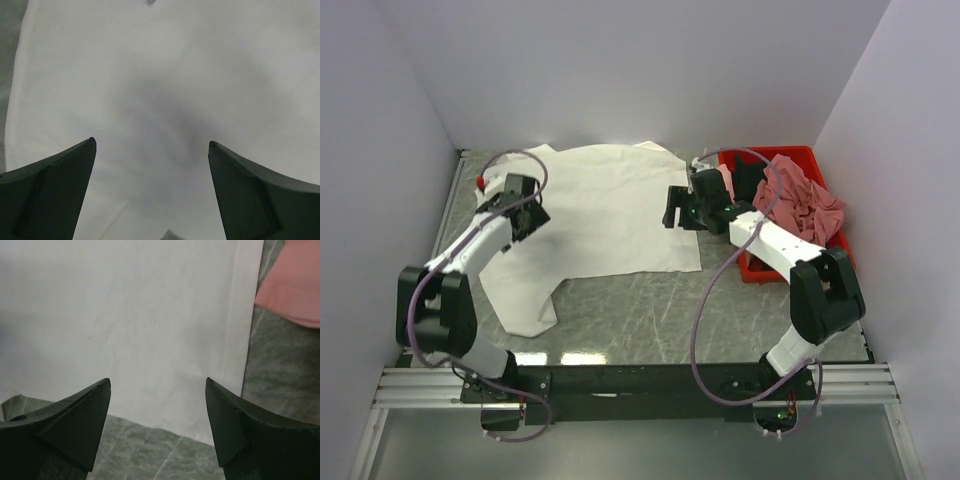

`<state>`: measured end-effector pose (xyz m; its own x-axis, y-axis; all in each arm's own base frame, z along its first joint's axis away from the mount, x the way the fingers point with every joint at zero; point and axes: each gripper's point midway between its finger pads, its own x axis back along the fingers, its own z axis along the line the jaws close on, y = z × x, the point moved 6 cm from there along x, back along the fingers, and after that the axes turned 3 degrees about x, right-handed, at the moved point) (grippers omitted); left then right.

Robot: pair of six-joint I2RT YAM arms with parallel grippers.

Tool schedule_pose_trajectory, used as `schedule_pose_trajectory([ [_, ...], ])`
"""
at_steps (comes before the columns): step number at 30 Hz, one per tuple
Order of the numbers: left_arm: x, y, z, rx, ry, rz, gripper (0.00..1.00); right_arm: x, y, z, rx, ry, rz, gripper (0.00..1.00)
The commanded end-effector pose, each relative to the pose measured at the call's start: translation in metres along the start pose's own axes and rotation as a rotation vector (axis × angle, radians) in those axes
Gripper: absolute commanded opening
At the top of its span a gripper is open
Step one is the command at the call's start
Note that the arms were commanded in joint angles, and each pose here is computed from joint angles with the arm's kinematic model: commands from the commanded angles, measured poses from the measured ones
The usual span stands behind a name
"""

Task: Fold and stack the t-shirts
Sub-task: Flatten the tshirt out

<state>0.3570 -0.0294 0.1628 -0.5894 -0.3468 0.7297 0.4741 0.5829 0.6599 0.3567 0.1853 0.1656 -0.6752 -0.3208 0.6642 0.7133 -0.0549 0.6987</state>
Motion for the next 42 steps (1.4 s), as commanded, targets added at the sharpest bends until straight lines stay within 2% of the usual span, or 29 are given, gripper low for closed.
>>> schedule_pose_trajectory([
  [1, 0.026, -0.021, 0.028, 0.144, -0.007, 0.039, 0.99, 0.027, 0.011, 0.005, -0.045, 0.028, -0.093, 0.83],
  [5, 0.04, -0.054, 0.063, 0.204, 0.006, 0.085, 1.0, 0.031, -0.008, 0.013, -0.045, 0.116, -0.078, 0.84],
  [12, 0.042, -0.074, 0.09, 0.26, 0.05, 0.066, 0.99, 0.017, -0.031, 0.074, 0.054, 0.264, 0.024, 0.86],
  [17, 0.029, -0.084, 0.079, 0.273, -0.02, 0.122, 1.0, -0.012, -0.048, 0.121, 0.092, 0.382, 0.127, 0.87],
  [20, 0.019, -0.092, 0.076, 0.272, -0.03, 0.16, 0.99, -0.024, -0.058, 0.128, 0.088, 0.395, 0.184, 0.87],
  [29, 0.003, -0.097, 0.089, 0.28, 0.038, 0.171, 0.99, -0.049, -0.1, 0.082, 0.066, 0.193, 0.294, 0.87],
  [35, -0.004, -0.094, 0.1, 0.287, 0.075, 0.17, 0.99, -0.047, -0.118, 0.039, -0.025, 0.135, 0.339, 0.87],
  [42, -0.008, -0.09, 0.105, 0.28, 0.086, 0.163, 1.0, -0.041, -0.128, 0.018, -0.052, 0.088, 0.353, 0.87],
])
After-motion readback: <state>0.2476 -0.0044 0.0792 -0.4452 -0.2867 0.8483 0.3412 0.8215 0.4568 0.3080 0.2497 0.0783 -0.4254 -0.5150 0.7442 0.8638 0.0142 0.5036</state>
